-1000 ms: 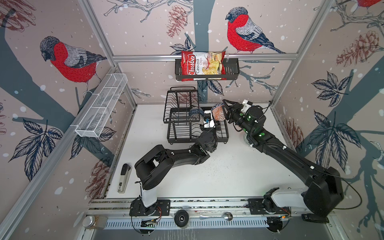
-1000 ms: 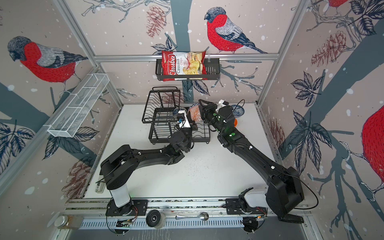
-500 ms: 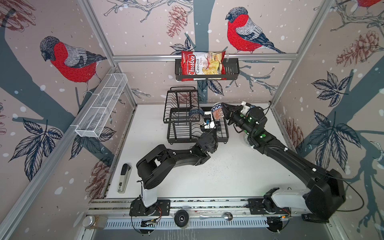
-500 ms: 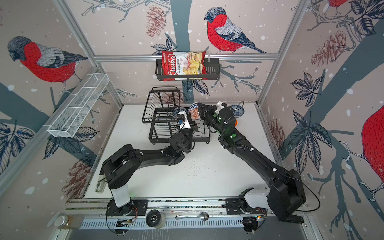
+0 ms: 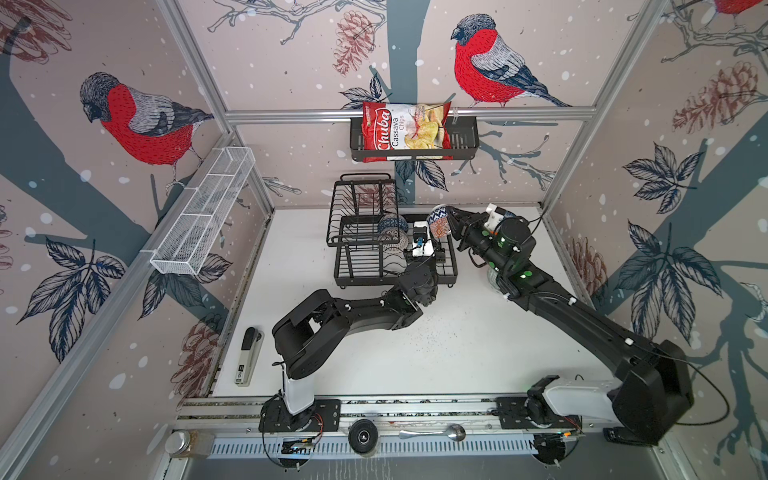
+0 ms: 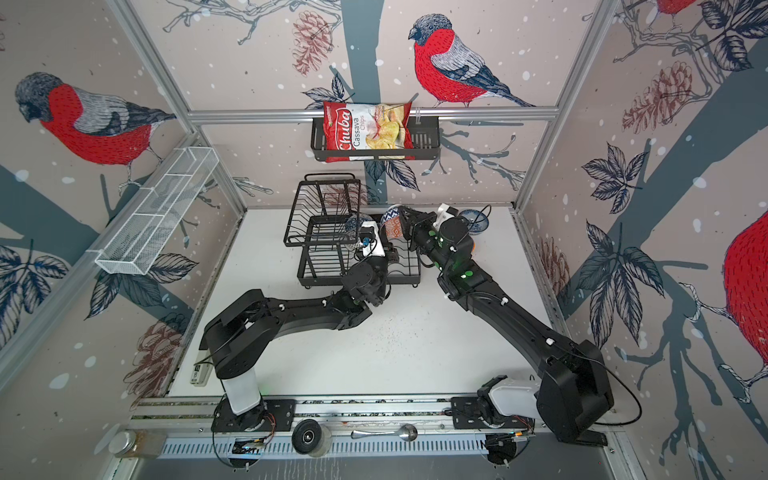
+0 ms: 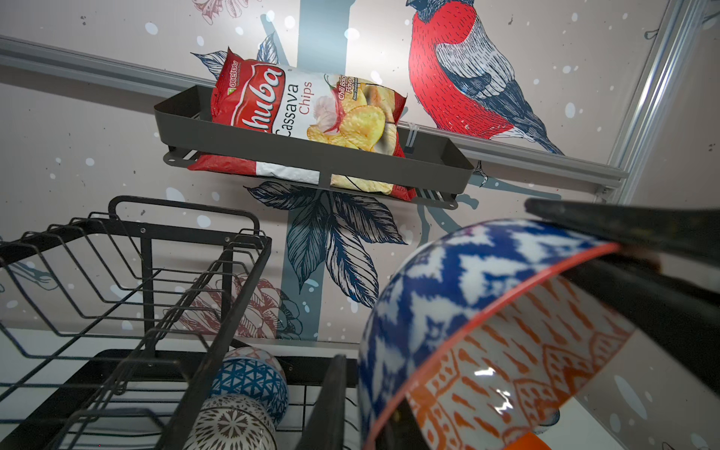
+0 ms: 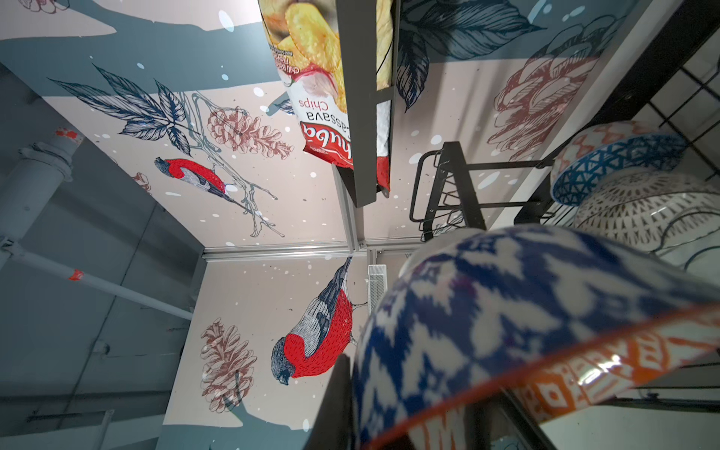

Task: Load bowls into a dish rack
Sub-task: Pick up the bowl from the middle-right of the table, then place the bowl in the dish rack.

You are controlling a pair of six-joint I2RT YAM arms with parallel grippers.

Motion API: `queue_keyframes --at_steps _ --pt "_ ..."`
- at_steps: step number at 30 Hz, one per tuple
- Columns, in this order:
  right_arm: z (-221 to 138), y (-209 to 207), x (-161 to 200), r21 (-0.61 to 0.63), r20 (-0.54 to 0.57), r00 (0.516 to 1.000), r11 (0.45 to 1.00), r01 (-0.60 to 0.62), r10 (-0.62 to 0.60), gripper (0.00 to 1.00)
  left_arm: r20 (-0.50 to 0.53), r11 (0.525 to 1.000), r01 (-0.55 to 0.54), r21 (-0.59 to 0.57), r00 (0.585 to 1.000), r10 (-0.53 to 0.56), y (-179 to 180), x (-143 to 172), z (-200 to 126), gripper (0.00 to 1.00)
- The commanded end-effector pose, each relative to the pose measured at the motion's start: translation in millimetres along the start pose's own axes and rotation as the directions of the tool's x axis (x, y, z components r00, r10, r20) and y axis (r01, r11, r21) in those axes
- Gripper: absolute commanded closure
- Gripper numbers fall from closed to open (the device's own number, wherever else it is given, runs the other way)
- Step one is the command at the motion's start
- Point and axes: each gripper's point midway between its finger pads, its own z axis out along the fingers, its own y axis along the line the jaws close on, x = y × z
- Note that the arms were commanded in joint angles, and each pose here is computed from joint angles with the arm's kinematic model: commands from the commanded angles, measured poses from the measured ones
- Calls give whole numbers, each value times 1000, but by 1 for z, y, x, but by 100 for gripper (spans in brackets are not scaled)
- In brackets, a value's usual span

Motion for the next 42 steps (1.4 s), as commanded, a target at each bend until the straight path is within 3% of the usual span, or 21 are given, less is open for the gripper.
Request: queue_keyframes --at_steps 1,10,14,20,29,42 --pt "-2 9 -13 -31 73 996 998 60 -57 100 20 999 42 -15 999 -42 4 -12 0 77" --pt "-3 11 -15 -42 81 994 997 71 -67 100 -29 1000 29 10 999 -28 2 -2 -2 55" --pt "-3 6 -19 -35 93 994 997 69 -65 100 -48 999 30 12 998 -30 3 1 -4 22" --pt "-2 8 -29 -46 112 991 996 82 -77 100 -92 1000 -3 18 996 4 3 5 -5 4" --pt "-5 5 -42 -22 134 982 991 134 -130 100 -205 995 -58 86 976 74 -4 18 -11 3" --pt "-8 -18 -39 11 112 977 984 179 -179 100 -367 967 -91 240 913 177 -24 -5 -19 3"
